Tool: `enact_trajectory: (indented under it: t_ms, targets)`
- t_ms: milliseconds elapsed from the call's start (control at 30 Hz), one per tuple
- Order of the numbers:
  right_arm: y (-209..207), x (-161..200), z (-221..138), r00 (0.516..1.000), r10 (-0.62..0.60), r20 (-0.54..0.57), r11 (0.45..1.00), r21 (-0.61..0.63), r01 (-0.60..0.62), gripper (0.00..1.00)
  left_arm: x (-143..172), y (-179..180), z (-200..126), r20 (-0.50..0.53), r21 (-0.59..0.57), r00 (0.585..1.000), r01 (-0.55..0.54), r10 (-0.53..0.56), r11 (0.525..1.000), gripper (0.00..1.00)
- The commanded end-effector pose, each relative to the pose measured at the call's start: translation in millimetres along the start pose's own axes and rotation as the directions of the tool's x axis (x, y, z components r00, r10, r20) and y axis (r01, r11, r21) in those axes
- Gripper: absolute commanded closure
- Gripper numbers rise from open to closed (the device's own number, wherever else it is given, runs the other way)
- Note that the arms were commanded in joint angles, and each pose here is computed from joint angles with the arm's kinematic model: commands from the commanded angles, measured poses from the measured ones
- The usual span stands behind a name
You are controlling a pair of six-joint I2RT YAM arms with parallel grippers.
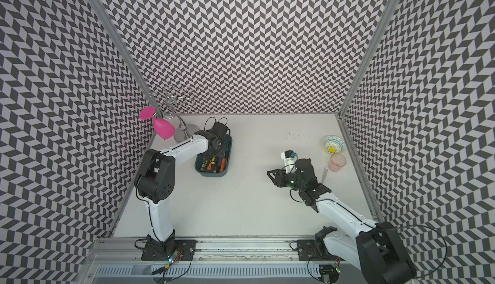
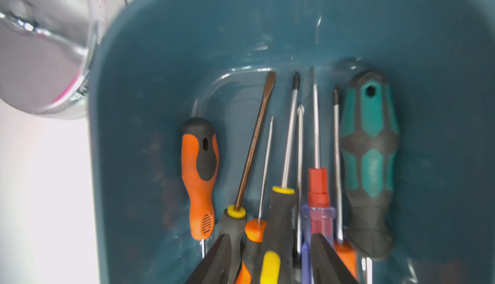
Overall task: Put the screwdriver on the desktop into the storage box
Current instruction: Place the screwdriver in the storage box, then reset both arms
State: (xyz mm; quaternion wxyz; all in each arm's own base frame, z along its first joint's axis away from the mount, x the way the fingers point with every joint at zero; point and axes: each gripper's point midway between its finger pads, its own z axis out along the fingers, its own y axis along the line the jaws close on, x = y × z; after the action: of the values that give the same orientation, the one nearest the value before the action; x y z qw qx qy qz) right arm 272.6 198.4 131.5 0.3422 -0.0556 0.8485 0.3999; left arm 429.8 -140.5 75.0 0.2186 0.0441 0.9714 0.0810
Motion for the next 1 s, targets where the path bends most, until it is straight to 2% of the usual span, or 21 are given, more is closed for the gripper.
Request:
enact_trajectory:
  t_ms: [0,100,267,300,333,400,467,500,667,800,900,967]
  targets:
    - [1,-5,0,1.000,-0.009,0.020,1.000,-0.010,0.009,0.61,-22,1,-42,0.098,0.048,0.995,0.031,-0.035,0.998,0.48]
    - [1,-7,1,1.000,-0.012,0.017,1.000,-0.006,0.012,0.60,-24,3,-58,0.137,0.084,0.989,0.047,-0.059,0.995,0.47]
    - [0,-11,2,1.000,-0.017,0.007,1.000,0.013,0.017,0.57,-24,6,-88,0.222,0.155,0.969,0.079,-0.113,0.985,0.37]
    - [0,-12,2,1.000,-0.019,0.009,1.000,0.021,0.019,0.49,-24,7,-93,0.238,0.171,0.964,0.082,-0.122,0.982,0.35]
    - [-1,-14,1,1.000,-0.019,0.013,0.999,0.031,0.019,0.01,-24,7,-99,0.252,0.187,0.959,0.086,-0.133,0.979,0.31]
    - [-3,-19,0,0.999,-0.022,0.025,0.998,0.053,0.021,0.00,-24,7,-109,0.283,0.219,0.947,0.090,-0.151,0.972,0.24]
    - [-5,-25,-1,0.999,-0.026,0.040,0.996,0.082,0.022,0.01,-23,10,-121,0.321,0.248,0.930,0.101,-0.180,0.964,0.12]
    - [-6,-29,-2,0.998,-0.027,0.050,0.995,0.099,0.022,0.01,-23,12,-128,0.349,0.264,0.917,0.103,-0.194,0.959,0.01]
    - [-17,-54,-7,0.993,-0.029,0.111,0.976,0.216,0.004,0.00,-25,29,-158,0.476,0.302,0.834,0.144,-0.280,0.942,0.00]
    - [-37,-94,-23,0.971,-0.043,0.234,0.915,0.400,-0.055,0.00,-30,54,-173,0.578,0.250,0.758,0.187,-0.302,0.950,0.00]
    - [-49,-130,-49,0.918,-0.146,0.369,0.842,0.533,-0.081,0.00,-34,73,-182,0.685,0.204,0.672,0.195,-0.282,0.959,0.00]
    - [-54,-152,-71,0.848,-0.248,0.468,0.794,0.600,-0.100,0.01,-34,88,-185,0.750,0.155,0.607,0.223,-0.261,0.963,0.01]
